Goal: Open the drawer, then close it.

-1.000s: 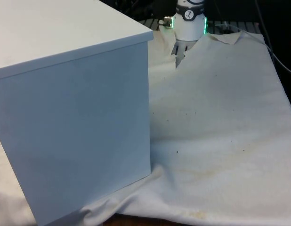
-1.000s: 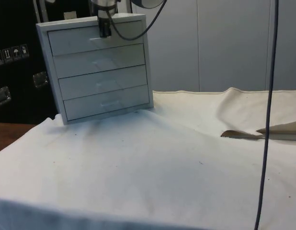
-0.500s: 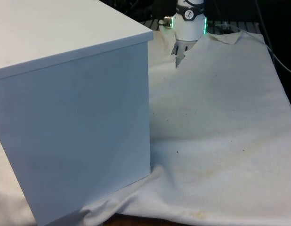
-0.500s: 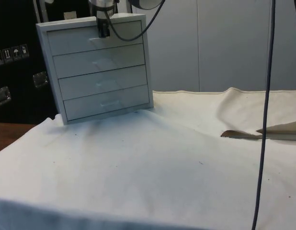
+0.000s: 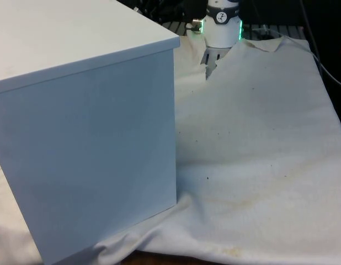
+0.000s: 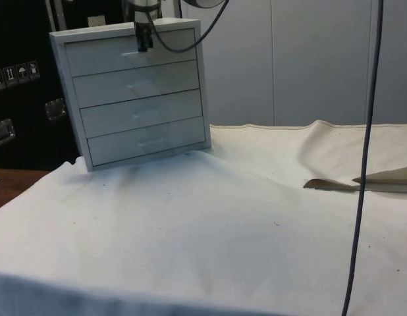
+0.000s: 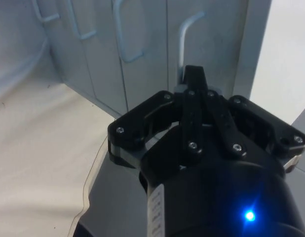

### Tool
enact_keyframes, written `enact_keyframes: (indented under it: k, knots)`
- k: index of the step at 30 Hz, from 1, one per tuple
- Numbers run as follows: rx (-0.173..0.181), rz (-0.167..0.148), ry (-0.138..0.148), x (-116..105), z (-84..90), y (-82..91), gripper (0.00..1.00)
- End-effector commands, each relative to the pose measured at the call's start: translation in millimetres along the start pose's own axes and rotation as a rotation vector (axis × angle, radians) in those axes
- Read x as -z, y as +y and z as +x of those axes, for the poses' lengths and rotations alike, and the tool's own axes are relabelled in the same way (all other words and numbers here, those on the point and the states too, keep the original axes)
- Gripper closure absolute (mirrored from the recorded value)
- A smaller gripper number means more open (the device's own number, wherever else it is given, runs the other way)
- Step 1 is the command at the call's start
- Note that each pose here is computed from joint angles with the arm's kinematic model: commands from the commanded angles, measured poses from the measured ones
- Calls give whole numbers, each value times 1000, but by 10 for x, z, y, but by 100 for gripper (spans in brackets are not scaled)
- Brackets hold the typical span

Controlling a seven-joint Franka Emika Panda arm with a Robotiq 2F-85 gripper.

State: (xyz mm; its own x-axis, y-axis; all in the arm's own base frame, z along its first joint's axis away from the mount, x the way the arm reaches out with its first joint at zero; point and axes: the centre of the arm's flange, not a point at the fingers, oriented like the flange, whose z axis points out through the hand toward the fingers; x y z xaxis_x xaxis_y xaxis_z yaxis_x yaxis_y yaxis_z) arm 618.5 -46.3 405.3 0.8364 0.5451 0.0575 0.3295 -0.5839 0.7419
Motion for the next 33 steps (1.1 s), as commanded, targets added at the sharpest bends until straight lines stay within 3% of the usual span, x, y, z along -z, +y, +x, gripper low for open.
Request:
enact_keyframes:
  k: [1, 12, 21, 22, 23, 25, 33]
  knots:
    - [3, -6, -1, -2, 4, -11, 100]
    - [0, -1, -1, -4, 3, -3, 100]
    - [-15, 37, -1, 95, -20, -4, 100]
    - [-18, 17, 3, 54, 3, 23, 100]
    - [-16, 41, 0, 111, -21, -5, 100]
    - [-19, 54, -2, 169, -38, -24, 100]
    - [-21, 86, -4, 317, -116, -135, 100]
